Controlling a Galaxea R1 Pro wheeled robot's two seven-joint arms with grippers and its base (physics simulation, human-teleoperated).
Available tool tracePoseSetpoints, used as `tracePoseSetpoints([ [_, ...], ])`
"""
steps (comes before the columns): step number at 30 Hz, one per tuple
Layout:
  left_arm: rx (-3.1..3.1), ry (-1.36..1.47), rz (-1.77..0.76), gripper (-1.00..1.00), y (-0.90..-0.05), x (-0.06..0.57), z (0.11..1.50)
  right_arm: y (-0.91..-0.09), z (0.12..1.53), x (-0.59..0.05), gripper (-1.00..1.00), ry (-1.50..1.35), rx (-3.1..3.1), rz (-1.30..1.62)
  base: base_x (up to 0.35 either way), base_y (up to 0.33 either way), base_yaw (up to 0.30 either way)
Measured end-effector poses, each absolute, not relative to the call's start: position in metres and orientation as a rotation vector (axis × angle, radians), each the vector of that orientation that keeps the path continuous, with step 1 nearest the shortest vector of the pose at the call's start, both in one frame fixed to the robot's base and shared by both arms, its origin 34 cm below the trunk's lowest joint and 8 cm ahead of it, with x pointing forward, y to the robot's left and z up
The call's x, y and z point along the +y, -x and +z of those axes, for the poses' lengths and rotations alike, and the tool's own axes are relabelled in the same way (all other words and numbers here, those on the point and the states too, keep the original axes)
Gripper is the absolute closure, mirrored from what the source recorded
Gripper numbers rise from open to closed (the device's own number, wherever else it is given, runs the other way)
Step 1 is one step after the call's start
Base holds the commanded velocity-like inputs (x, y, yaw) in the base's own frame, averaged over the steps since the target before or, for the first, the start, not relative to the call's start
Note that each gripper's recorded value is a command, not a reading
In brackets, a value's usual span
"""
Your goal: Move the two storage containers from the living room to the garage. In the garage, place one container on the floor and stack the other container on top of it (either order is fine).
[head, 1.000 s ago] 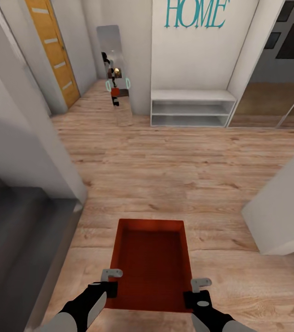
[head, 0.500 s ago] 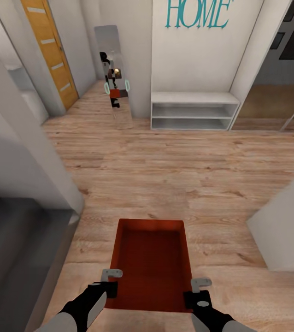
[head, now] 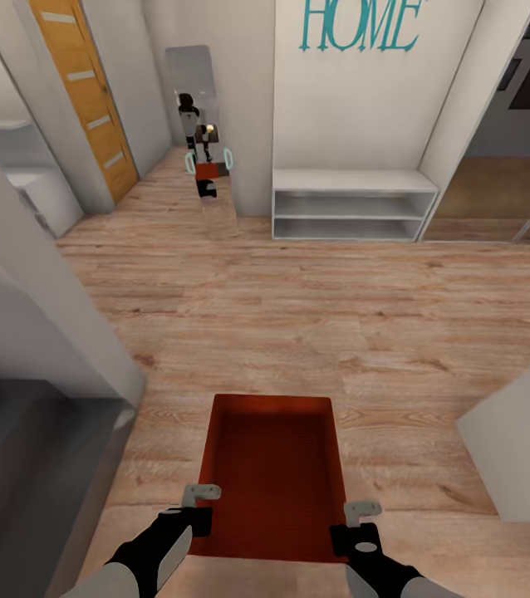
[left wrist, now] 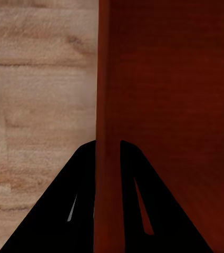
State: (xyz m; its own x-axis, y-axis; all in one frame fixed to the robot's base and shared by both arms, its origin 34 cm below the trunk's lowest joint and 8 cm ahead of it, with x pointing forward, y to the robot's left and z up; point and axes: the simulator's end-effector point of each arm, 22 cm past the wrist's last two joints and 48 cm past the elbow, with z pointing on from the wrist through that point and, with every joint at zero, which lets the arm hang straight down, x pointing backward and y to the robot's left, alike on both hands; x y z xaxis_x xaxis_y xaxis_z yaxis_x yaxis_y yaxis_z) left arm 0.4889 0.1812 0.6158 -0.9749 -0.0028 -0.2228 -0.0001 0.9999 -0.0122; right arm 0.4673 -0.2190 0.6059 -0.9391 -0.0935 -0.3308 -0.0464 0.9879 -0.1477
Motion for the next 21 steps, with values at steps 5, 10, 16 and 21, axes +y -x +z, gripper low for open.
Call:
tracePoseSetpoints([
  [5,2.917,0.002,-0.018,1.00,-0.4889,0.1811,0.6158,-0.4673,0.6059,-0.2190,1.00,0.101,2.790,-0.196,0.334,0.000,0.000],
  [10,2.918,0.001,-0.017,1.00,-0.4889,0.1811,0.6158,-0.4671,0.6058,-0.2191,1.00,0.100,2.790,-0.196,0.334,0.000,0.000],
  [16,2.917,0.001,-0.017,1.00,-0.4891,0.1811,0.6159,-0.4672,0.6058,-0.2190,1.00,0.100,2.790,-0.196,0.334,0.000,0.000],
  [21,2.917,0.001,-0.017,1.00,-0.4889,0.1810,0.6159,-0.4671,0.6058,-0.2191,1.00,0.100,2.790,-0.196,0.334,0.000,0.000],
])
